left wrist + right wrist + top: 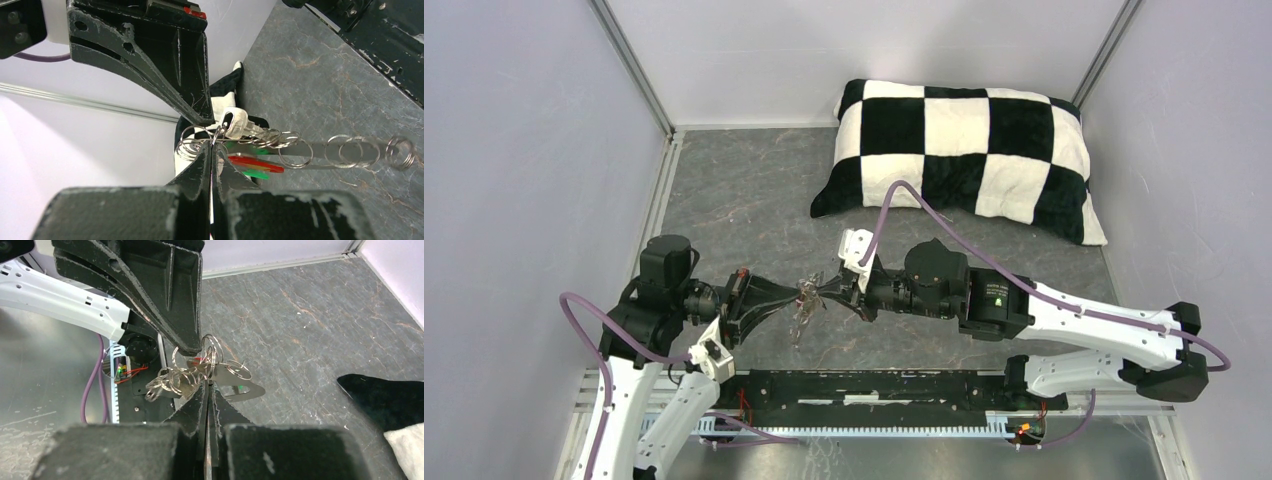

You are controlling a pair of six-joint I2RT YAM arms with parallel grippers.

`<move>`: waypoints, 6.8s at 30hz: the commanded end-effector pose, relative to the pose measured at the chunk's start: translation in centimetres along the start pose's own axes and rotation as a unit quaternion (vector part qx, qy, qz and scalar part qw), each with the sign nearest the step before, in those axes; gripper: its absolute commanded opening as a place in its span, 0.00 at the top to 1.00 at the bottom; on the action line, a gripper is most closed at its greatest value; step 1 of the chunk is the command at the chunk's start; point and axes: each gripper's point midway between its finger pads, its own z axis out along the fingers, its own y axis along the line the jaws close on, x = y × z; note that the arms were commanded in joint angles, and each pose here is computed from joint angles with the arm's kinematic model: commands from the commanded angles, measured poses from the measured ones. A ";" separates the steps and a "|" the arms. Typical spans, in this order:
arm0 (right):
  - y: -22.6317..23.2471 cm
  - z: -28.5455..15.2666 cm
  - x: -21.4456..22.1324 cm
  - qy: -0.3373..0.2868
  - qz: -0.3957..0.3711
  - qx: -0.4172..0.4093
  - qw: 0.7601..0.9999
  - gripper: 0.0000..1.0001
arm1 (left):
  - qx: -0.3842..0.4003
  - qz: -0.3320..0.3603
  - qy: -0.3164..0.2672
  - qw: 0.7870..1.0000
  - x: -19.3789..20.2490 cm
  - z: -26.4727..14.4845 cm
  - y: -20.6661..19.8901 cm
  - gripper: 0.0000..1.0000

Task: Put the keys on the keyring

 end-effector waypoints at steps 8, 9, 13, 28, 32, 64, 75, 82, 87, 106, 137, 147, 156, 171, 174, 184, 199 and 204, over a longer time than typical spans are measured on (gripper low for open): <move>-0.5 0.0 -3.1 -0.032 0.020 0.011 0.999 1.00 | -0.004 0.053 -0.010 0.999 -0.5 0.1 0.4 0.98; -0.4 0.0 -3.0 -0.030 0.020 0.010 0.999 1.00 | -0.004 0.056 -0.010 0.998 -0.5 0.1 0.4 0.98; -0.2 0.4 -2.9 -0.026 0.024 0.004 0.999 1.00 | -0.003 0.056 -0.008 0.998 -0.5 0.1 0.2 0.98; 0.1 0.8 -2.4 -0.015 0.036 -0.003 0.999 1.00 | 0.003 0.058 0.011 0.998 0.3 0.0 -0.5 0.98; 0.7 0.8 -2.3 -0.014 0.043 -0.018 0.999 1.00 | 0.007 0.067 0.023 0.997 0.9 -0.1 -0.8 0.98; 0.3 4.2 0.9 -0.022 0.205 -0.017 0.978 0.99 | 0.012 0.000 0.056 0.998 1.9 -0.5 -1.5 0.98; -1.6 5.0 -0.2 -0.086 0.267 0.018 0.960 0.99 | 0.008 -0.111 0.064 0.992 2.2 -0.6 -2.3 0.98; -2.9 4.5 -0.3 -0.099 0.283 0.037 0.953 0.99 | -0.013 -0.229 0.057 0.972 2.5 -0.4 -0.3 0.98; -3.0 4.5 -0.3 -0.103 0.290 0.034 0.951 0.99 | -0.029 -0.271 0.039 0.961 2.6 -0.1 0.8 0.98; -5.6 0.6 -4.1 -0.140 0.239 0.081 0.958 0.66 | -0.061 -0.284 0.044 0.956 3.5 -0.1 1.5 0.98; -2.3 -2.8 -2.4 -0.212 0.172 0.025 0.962 0.53 | -0.086 -0.305 0.034 0.948 2.9 -0.2 3.0 0.98; -2.8 -1.5 -2.5 -0.178 0.135 0.037 0.974 0.77 | -0.076 -0.323 0.016 0.943 1.8 0.0 2.9 0.98; -3.4 -0.4 -1.7 -0.149 0.117 0.055 0.980 0.76 | -0.099 -0.357 0.013 0.929 2.0 0.0 3.9 0.98; -2.8 0.6 -3.1 -0.171 0.096 0.058 0.979 0.74 | -0.118 -0.381 0.013 0.917 2.4 0.0 4.1 0.98; -2.6 0.8 -3.5 -0.177 0.093 0.055 0.978 0.74 | -0.126 -0.384 0.010 0.915 2.5 0.0 4.4 0.98; -2.5 0.2 -5.0 -0.207 0.081 0.062 0.973 0.76 | -0.128 -0.378 0.011 0.917 2.3 -0.1 4.1 0.98; -1.4 1.1 -5.7 -0.208 0.074 0.048 0.974 0.76 | -0.130 -0.376 0.013 0.917 2.4 -0.1 4.0 0.98; -1.0 1.1 -5.1 -0.198 0.080 0.043 0.976 0.76 | -0.138 -0.377 0.018 0.916 2.6 -0.2 4.2 0.98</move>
